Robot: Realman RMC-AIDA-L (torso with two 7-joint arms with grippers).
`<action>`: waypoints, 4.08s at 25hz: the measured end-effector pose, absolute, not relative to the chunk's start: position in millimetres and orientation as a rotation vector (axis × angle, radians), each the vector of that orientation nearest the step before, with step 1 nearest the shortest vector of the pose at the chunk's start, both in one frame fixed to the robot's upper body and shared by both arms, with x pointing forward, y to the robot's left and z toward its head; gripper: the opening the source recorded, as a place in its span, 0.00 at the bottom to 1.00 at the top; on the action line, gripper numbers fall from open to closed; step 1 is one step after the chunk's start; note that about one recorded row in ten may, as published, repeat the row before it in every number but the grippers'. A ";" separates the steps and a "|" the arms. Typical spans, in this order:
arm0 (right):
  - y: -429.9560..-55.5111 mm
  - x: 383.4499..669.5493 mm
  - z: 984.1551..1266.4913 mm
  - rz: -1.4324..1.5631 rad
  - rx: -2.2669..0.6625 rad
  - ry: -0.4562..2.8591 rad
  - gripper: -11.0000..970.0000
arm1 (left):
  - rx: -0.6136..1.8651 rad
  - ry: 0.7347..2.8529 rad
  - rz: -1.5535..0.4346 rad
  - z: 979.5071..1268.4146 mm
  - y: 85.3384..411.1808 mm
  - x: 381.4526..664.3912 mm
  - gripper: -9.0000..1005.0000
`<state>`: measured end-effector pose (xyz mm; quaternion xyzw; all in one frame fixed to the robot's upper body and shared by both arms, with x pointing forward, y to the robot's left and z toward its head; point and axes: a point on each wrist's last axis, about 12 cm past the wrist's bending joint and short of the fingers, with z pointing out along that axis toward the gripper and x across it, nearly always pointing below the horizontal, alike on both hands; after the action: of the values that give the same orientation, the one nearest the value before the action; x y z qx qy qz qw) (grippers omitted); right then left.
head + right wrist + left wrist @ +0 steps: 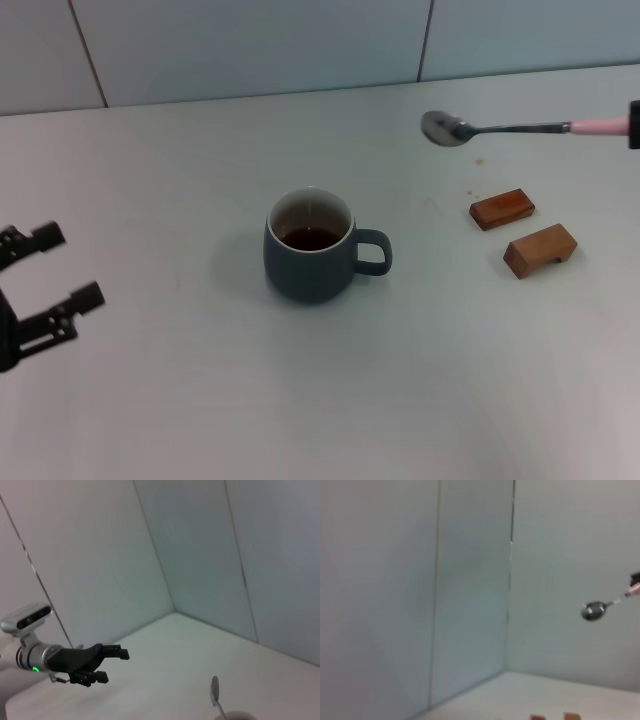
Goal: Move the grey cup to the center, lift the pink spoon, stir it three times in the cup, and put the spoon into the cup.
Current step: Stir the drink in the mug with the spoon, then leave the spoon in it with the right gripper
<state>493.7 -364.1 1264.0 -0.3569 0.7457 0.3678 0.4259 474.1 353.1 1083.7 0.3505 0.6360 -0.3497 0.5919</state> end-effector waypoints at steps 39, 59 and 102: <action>-238.7 599.3 1291.3 0.740 -1.062 2.390 0.14 | 0.879 1.514 -0.854 1079.2 342.9 477.9 0.81; -162.5 639.6 1244.8 0.671 -1.220 2.462 0.15 | 0.877 1.508 -0.864 1082.9 344.8 476.1 0.81; -131.0 648.9 1241.5 0.434 -1.398 2.529 0.17 | 0.884 1.556 -0.907 1068.4 326.5 474.1 0.81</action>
<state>648.9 -131.0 1241.5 -0.4756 0.8602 0.1475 0.1094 474.1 326.5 1068.4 0.3714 0.6540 -0.3810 0.5377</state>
